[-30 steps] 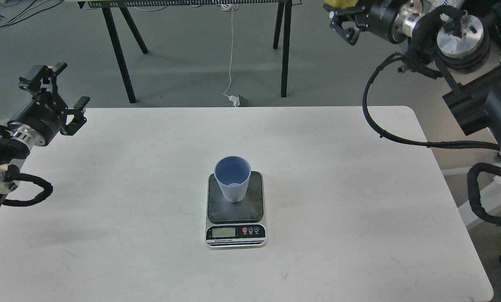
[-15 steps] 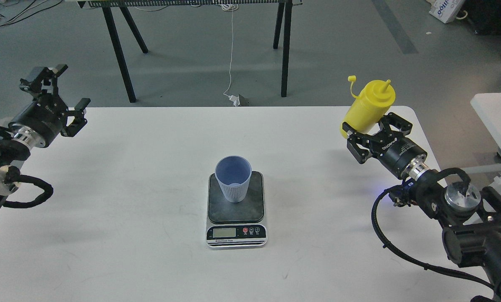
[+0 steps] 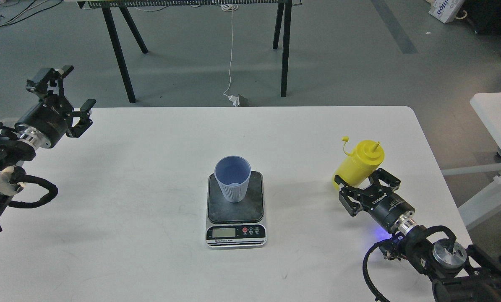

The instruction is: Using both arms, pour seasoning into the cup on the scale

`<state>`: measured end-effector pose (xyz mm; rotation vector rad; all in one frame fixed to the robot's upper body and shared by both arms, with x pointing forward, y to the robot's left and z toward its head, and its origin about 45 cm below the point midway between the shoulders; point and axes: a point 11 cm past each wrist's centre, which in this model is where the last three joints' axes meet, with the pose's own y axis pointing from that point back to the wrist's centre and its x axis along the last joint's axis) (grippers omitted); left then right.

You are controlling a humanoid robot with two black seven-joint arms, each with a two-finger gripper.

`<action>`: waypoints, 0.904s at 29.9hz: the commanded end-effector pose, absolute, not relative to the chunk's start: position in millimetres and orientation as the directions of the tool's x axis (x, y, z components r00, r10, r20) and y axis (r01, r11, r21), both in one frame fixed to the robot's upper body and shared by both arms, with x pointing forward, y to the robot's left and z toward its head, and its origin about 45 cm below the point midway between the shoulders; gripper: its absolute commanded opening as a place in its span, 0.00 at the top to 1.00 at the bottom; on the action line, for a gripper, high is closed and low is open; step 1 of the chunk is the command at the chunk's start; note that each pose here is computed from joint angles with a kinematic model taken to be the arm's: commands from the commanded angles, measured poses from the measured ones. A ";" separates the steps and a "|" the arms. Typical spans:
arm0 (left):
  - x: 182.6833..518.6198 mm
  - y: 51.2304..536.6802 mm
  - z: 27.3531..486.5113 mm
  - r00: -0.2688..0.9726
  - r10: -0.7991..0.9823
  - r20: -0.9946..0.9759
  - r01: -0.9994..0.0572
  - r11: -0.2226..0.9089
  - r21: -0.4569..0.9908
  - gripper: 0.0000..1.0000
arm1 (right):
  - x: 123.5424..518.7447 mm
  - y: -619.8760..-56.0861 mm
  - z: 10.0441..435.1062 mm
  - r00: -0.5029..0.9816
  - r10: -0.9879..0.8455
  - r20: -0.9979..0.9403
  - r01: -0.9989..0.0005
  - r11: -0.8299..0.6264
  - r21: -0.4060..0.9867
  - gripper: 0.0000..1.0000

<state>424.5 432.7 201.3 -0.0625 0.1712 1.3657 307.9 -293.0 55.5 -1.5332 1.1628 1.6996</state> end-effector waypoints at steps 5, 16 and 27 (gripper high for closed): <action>424.6 432.5 201.2 0.194 0.968 -0.158 -0.977 0.205 0.055 0.01 | 291.3 -294.6 41.7 -0.225 -0.140 -0.964 -0.849 -0.457 0.264 0.63; 424.7 430.2 199.7 0.200 0.967 -0.156 -0.976 0.211 0.060 0.01 | 282.0 -292.0 36.3 -0.240 -0.153 -0.959 -0.832 -0.476 0.284 0.02; 427.1 415.7 193.2 0.220 0.960 -0.175 -0.970 0.233 0.062 0.01 | 222.2 -338.4 33.8 -0.291 -0.239 -0.926 -0.803 -0.465 0.372 0.03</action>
